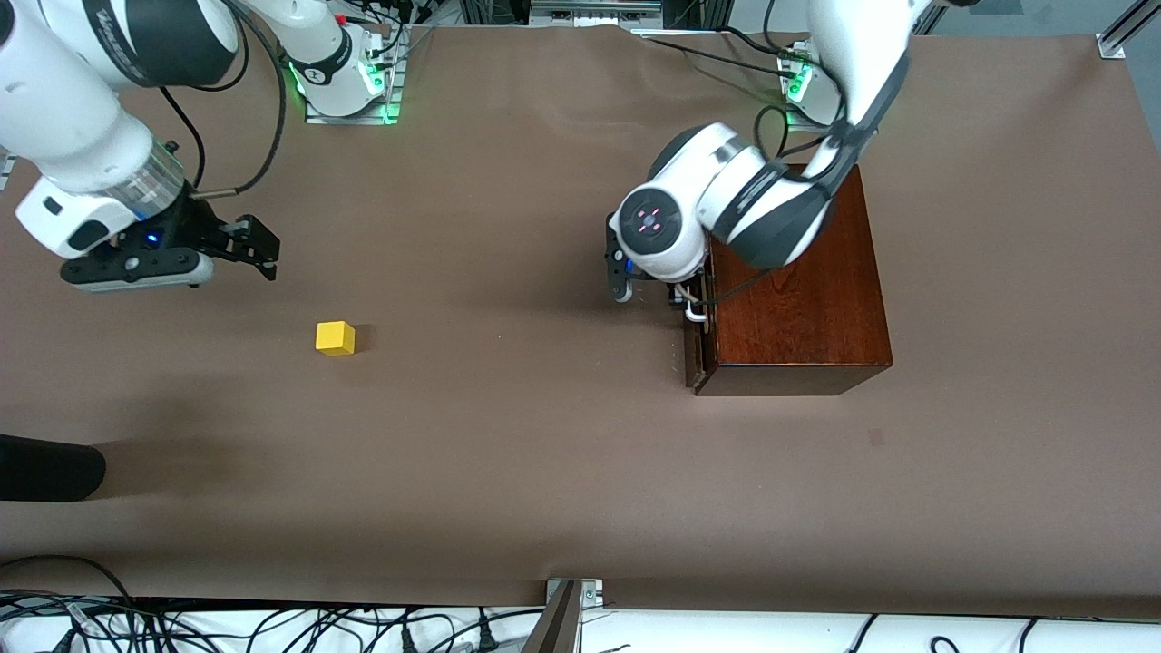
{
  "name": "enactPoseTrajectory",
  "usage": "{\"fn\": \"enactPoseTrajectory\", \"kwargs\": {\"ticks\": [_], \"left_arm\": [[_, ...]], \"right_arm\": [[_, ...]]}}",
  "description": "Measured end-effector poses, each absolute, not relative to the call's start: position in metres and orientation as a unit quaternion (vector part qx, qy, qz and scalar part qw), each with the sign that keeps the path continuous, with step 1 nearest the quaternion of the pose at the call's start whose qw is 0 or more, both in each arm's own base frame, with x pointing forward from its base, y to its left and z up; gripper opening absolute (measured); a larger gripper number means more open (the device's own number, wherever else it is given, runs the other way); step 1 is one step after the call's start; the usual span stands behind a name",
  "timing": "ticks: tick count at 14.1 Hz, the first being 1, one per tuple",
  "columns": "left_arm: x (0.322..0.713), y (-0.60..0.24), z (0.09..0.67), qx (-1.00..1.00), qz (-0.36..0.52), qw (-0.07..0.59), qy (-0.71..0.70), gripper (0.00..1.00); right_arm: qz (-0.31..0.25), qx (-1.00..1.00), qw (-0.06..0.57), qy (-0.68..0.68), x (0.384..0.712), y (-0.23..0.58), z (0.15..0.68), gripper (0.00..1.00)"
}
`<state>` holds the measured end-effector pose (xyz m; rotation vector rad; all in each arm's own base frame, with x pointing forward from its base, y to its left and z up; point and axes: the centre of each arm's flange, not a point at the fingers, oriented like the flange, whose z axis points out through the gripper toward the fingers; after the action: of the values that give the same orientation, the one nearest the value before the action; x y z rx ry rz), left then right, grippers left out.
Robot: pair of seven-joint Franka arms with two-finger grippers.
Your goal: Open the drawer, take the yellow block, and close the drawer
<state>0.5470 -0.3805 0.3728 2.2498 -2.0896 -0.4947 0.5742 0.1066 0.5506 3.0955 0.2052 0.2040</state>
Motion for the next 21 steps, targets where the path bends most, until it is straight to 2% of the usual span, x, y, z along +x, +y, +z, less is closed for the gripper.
{"fn": "enactPoseTrajectory", "kwargs": {"ticks": [5, 11, 16, 19, 21], "left_arm": [[0.598, -0.285, 0.479, 0.791, -0.088, 0.03, -0.605, 1.0], [0.626, -0.176, 0.525, 0.868, -0.077, 0.021, -0.489, 1.0], [0.616, -0.113, 0.565, 0.966, 0.009, -0.013, -0.257, 1.0], [0.601, -0.096, 0.562, 0.997, 0.009, -0.017, -0.075, 1.0], [0.596, -0.075, 0.566, 1.0, 0.008, -0.02, -0.019, 1.0]], "right_arm": [[0.04, 0.996, 0.006, 0.075, 0.568, 0.104, 0.568, 1.0], [0.018, 0.996, 0.008, 0.09, 0.564, 0.086, 0.576, 1.0], [0.008, 0.996, 0.008, 0.092, 0.561, 0.086, 0.58, 1.0], [-0.02, 0.995, 0.005, 0.093, 0.556, 0.085, 0.576, 1.0], [-0.033, 0.995, 0.0, 0.098, 0.552, 0.085, 0.577, 1.0]]}}
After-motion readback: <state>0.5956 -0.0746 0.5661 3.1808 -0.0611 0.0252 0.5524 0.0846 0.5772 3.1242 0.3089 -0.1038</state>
